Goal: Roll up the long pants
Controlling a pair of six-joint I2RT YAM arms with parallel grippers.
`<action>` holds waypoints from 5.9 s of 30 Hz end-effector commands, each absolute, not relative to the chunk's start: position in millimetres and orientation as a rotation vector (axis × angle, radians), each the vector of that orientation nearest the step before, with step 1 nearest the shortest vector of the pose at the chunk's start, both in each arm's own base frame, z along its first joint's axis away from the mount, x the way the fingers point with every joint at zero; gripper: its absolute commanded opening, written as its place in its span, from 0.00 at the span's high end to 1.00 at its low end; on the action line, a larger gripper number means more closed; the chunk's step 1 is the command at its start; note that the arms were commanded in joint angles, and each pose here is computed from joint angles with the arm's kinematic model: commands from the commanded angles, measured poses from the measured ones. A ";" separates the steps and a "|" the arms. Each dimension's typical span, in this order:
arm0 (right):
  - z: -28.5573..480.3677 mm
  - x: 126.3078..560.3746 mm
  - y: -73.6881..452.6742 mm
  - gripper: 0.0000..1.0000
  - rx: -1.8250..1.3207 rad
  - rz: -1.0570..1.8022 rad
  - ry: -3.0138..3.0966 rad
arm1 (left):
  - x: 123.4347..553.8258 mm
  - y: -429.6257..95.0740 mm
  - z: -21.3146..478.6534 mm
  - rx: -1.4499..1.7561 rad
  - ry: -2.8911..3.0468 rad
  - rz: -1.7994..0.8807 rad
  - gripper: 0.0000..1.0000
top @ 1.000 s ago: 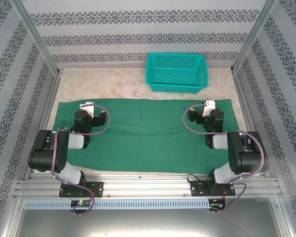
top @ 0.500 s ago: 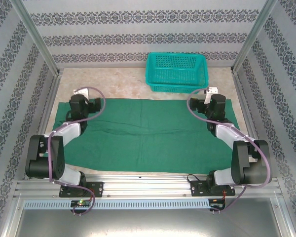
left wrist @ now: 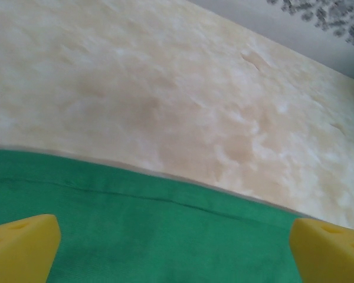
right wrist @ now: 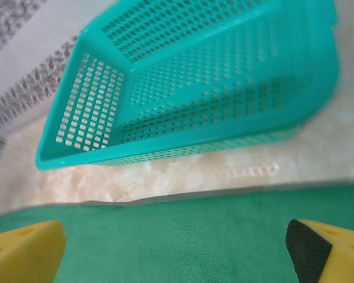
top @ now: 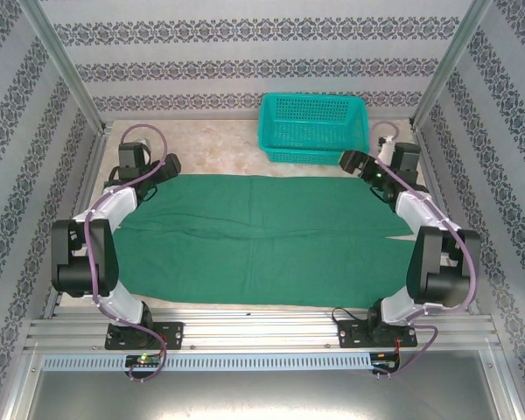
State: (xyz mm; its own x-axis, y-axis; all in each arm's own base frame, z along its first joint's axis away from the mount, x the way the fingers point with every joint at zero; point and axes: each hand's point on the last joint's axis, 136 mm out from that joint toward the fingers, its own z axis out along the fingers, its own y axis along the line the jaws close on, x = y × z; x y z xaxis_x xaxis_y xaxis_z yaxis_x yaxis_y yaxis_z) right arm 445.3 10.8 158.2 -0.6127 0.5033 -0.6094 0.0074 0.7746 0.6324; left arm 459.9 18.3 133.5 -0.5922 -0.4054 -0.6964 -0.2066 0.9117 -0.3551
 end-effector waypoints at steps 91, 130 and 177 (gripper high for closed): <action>58.1 499.3 -185.7 0.26 1.134 0.201 2.526 | 425.6 191.4 16.2 -1.056 2.670 0.236 1.00; 9.3 472.0 -187.8 1.00 1.212 0.235 2.631 | 432.4 186.1 10.6 -1.048 2.664 0.180 1.00; 254.6 431.4 -197.1 1.00 1.019 0.069 2.102 | 451.5 211.5 253.0 -1.086 2.155 0.184 1.00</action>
